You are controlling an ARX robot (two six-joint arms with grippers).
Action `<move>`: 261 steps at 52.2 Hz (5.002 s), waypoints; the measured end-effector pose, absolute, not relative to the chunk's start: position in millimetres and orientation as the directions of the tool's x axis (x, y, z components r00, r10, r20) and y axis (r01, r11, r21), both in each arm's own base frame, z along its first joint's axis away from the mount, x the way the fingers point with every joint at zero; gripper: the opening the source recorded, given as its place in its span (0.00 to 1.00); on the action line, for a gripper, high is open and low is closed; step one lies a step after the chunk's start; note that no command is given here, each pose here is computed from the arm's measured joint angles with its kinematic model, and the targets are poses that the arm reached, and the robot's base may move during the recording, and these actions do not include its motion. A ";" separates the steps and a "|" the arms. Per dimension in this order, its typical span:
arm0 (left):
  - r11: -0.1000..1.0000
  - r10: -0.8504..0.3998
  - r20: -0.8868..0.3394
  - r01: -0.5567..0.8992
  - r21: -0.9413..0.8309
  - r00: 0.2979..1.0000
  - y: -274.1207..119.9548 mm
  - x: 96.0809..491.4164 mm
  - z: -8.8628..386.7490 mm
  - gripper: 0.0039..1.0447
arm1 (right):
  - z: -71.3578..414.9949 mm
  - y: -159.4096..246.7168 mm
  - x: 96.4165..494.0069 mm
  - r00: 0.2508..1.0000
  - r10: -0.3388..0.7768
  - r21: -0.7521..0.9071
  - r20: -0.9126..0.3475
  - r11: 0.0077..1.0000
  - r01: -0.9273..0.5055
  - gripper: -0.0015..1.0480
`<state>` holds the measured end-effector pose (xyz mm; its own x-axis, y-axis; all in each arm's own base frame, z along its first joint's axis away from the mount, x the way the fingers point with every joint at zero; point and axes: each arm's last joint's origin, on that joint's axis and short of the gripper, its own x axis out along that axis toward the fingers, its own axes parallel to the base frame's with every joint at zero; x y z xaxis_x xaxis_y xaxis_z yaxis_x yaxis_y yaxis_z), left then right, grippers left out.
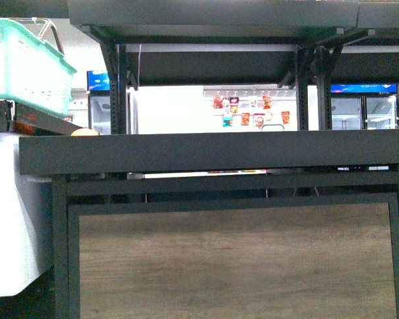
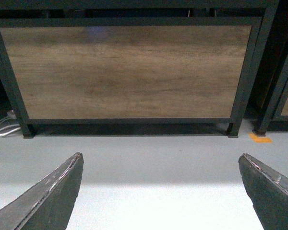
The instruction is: Pick lemon from shelf
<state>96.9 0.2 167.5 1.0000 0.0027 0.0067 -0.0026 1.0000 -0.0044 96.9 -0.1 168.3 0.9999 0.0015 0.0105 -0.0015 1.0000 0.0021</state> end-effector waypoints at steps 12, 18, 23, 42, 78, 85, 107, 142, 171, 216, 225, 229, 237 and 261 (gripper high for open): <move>1.000 0.003 0.007 -0.003 -0.004 1.000 0.2 96.9 167.5 0.92 | 168.3 -0.1 96.9 1.000 0.002 0.002 0.010 1.000 -0.002 0.93; 1.000 0.003 0.007 -0.003 -0.004 1.000 0.2 96.9 167.5 0.92 | 168.3 -0.1 96.9 1.000 0.002 0.002 0.010 1.000 -0.002 0.93; 1.000 0.003 0.007 -0.003 -0.004 1.000 0.2 96.9 167.5 0.92 | 168.3 -0.1 96.9 1.000 0.002 0.002 0.010 1.000 -0.002 0.93; 1.000 0.003 0.007 -0.003 -0.004 1.000 0.2 96.9 167.5 0.92 | 168.3 -0.1 96.9 1.000 0.002 0.002 0.010 1.000 -0.002 0.93; 1.000 0.003 0.007 -0.003 -0.004 1.000 0.2 96.9 167.5 0.92 | 168.3 -0.1 96.9 1.000 0.002 0.002 0.010 1.000 -0.002 0.93; 1.000 0.003 0.007 -0.003 -0.004 1.000 0.2 96.9 167.5 0.92 | 168.3 -0.1 96.9 1.000 0.002 0.002 0.010 1.000 -0.002 0.93; 1.000 0.003 0.007 -0.003 -0.004 1.000 0.3 96.9 167.5 0.92 | 168.3 -0.1 96.9 1.000 0.002 0.002 0.011 1.000 -0.002 0.93; 1.000 0.003 0.007 -0.003 -0.004 1.000 0.3 96.9 167.5 0.92 | 168.3 -0.1 96.9 1.000 0.000 0.002 0.011 1.000 0.000 0.93; 1.000 0.003 0.007 -0.003 -0.004 1.000 0.2 96.9 167.5 0.92 | 168.2 -0.1 97.0 1.000 0.000 0.002 0.010 1.000 0.000 0.93; 1.000 0.003 0.007 -0.003 -0.004 1.000 0.2 96.9 167.5 0.92 | 168.3 -0.1 96.9 1.000 0.001 0.002 0.010 1.000 -0.001 0.93; 1.000 0.003 0.007 -0.003 -0.004 1.000 0.2 96.9 167.5 0.92 | 168.3 -0.1 96.9 1.000 0.002 0.002 0.010 1.000 -0.002 0.93; 1.000 0.003 0.007 -0.003 -0.004 1.000 0.3 96.9 167.5 0.92 | 168.3 -0.1 96.9 1.000 0.001 0.002 0.010 1.000 -0.001 0.93; 1.000 0.003 0.007 -0.003 -0.004 1.000 0.2 96.9 167.5 0.92 | 168.3 -0.1 96.9 1.000 0.001 0.002 0.010 1.000 -0.001 0.93; 1.000 0.003 0.007 -0.003 -0.004 1.000 0.2 96.9 167.5 0.92 | 168.2 -0.1 96.9 1.000 0.002 0.002 0.010 1.000 -0.002 0.93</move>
<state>96.9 0.2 167.5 1.0000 0.0027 0.0071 -0.0026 1.0000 -0.0036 96.9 -0.1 168.2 0.9999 0.0019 0.0101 -0.0019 1.0000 0.0021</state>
